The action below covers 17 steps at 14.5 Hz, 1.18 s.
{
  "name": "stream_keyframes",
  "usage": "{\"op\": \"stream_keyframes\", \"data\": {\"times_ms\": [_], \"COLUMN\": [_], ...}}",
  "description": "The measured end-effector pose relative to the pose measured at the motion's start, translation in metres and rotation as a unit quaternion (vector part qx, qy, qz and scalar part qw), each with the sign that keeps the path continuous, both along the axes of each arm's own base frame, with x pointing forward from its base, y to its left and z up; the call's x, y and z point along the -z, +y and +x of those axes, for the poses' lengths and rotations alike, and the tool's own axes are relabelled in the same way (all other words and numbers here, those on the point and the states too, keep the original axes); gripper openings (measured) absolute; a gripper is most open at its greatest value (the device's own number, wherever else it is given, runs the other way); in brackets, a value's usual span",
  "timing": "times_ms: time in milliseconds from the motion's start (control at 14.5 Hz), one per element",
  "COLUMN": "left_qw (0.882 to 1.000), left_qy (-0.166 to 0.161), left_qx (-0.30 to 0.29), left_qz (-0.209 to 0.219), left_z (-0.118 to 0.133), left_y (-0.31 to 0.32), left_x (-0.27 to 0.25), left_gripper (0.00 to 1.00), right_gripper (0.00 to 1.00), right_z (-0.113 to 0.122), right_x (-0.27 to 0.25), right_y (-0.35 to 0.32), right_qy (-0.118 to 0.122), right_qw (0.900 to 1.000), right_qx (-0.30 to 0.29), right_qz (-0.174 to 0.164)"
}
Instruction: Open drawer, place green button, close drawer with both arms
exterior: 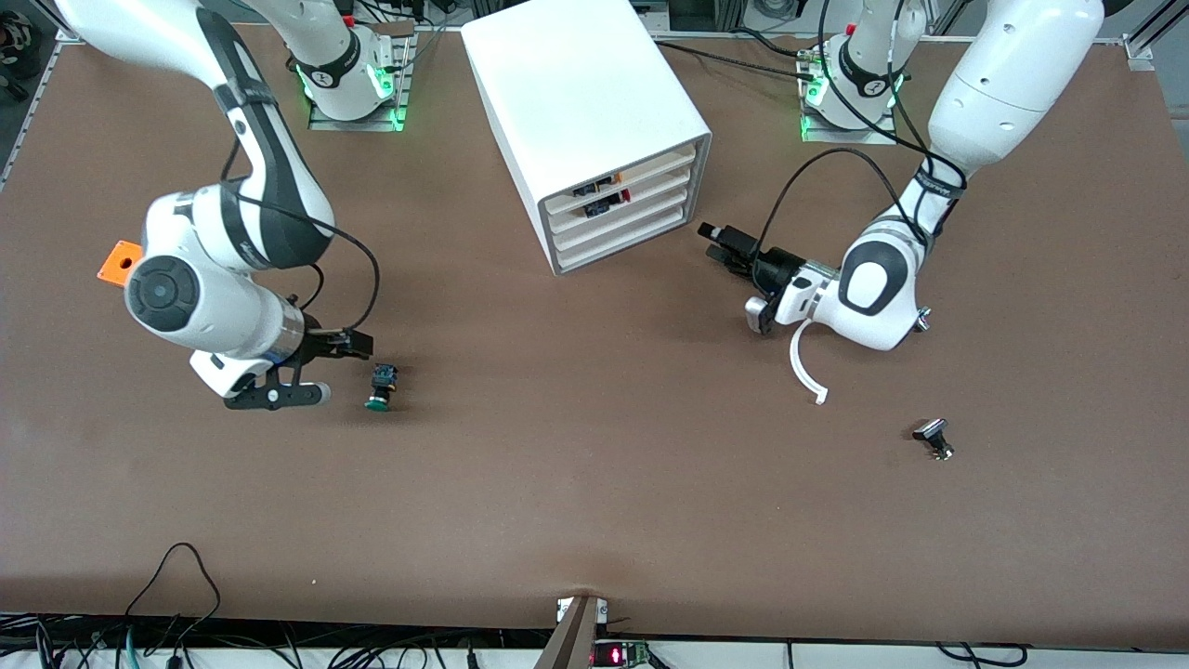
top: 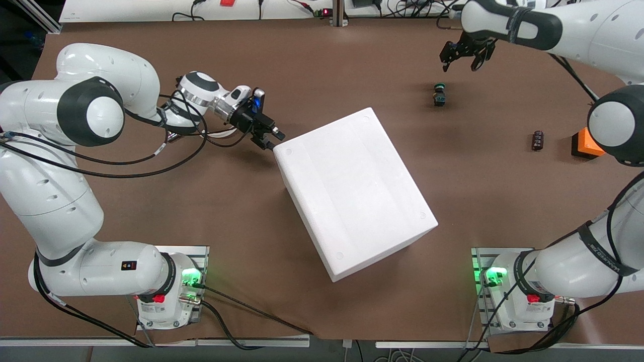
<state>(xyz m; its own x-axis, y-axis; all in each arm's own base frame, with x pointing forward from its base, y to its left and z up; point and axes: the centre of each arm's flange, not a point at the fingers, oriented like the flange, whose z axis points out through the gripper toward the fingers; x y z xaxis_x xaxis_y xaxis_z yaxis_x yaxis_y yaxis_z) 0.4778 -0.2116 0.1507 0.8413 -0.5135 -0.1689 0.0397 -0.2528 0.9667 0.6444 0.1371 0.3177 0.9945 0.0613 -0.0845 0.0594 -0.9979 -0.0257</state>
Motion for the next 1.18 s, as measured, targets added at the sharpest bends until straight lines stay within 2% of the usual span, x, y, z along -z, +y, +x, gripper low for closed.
{"op": "stream_keyframes", "data": {"times_ms": [207, 553, 760, 899, 968, 1106, 1175], "left_qw": [0.999, 0.997, 0.996, 0.996, 0.997, 0.996, 0.996], "left_qy": [-0.012, -0.028, -0.028, -0.026, -0.029, -0.038, -0.04], "left_qx": [-0.001, 0.012, 0.019, 0.026, 0.027, 0.026, 0.026], "left_qz": [-0.047, -0.075, -0.077, -0.075, -0.073, -0.073, -0.074], "left_z": [-0.02, -0.039, -0.044, -0.051, -0.054, -0.06, -0.063], "left_y": [-0.021, -0.036, -0.041, -0.047, -0.051, -0.057, -0.059], "left_x": [0.015, 0.037, 0.038, 0.04, 0.043, 0.051, 0.055], "left_gripper": [0.99, 0.96, 0.86, 0.62, 0.57, 0.56, 0.55], "right_gripper": [1.0, 1.0, 1.0, 0.98, 0.98, 0.82, 0.82], "right_z": [-0.007, -0.018, -0.021, -0.021, -0.021, -0.022, -0.022], "right_x": [0.056, 0.109, 0.127, 0.133, 0.134, 0.134, 0.134], "right_y": [-0.003, -0.005, -0.005, -0.004, -0.004, -0.002, -0.002], "right_qy": [-0.011, -0.022, -0.025, -0.025, -0.025, -0.026, -0.026], "right_qw": [1.0, 1.0, 1.0, 1.0, 1.0, 1.0, 1.0], "right_qx": [0.003, 0.005, 0.006, 0.006, 0.006, 0.005, 0.004], "right_qz": [0.004, 0.008, 0.01, 0.01, 0.01, 0.011, 0.011]}}
